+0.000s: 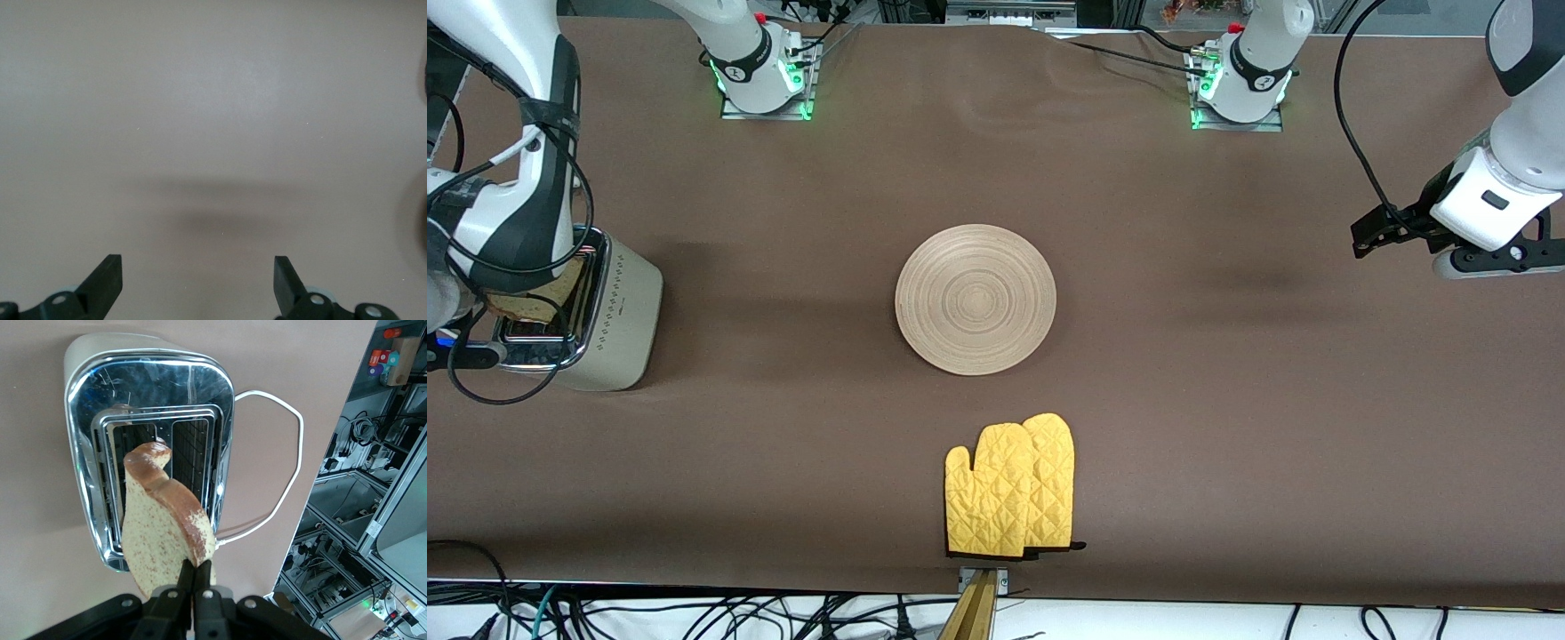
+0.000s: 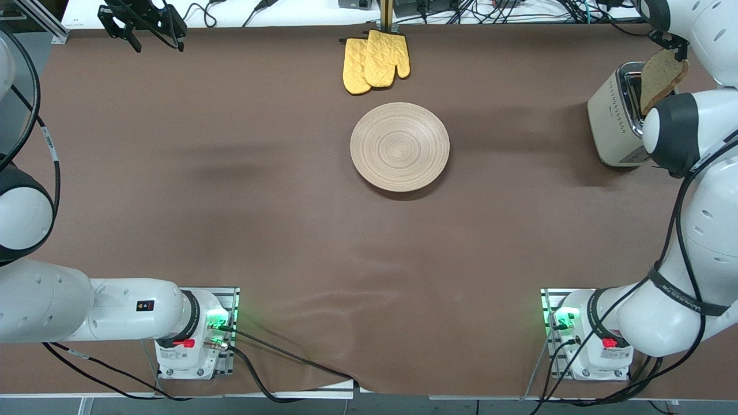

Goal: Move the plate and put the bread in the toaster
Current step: 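Lower the bread into the toaster slot with the right gripper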

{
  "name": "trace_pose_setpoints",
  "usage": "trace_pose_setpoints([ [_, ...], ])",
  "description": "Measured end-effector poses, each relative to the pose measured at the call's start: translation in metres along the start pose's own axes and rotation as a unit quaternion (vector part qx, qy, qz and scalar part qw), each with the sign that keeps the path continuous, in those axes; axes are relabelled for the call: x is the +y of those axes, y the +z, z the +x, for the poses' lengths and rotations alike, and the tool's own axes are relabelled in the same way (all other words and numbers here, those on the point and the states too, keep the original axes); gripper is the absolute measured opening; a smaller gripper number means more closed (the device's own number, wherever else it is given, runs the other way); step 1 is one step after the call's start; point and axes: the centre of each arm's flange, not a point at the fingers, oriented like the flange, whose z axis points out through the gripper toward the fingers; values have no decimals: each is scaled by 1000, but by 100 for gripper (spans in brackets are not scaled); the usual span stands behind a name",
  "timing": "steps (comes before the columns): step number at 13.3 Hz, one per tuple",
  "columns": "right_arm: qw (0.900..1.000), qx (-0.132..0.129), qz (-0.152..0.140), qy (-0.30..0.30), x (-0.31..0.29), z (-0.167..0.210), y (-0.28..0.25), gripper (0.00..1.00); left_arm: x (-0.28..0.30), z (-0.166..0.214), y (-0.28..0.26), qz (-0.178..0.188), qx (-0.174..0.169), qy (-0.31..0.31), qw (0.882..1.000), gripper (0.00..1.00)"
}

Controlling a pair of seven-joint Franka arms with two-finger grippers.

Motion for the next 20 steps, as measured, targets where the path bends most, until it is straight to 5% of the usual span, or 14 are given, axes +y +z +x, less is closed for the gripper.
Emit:
trace_pose_setpoints([
  [20,999,19,-12,-30,-43,-4,-29,3,0,-1,1,1,-6,0,1000,100],
])
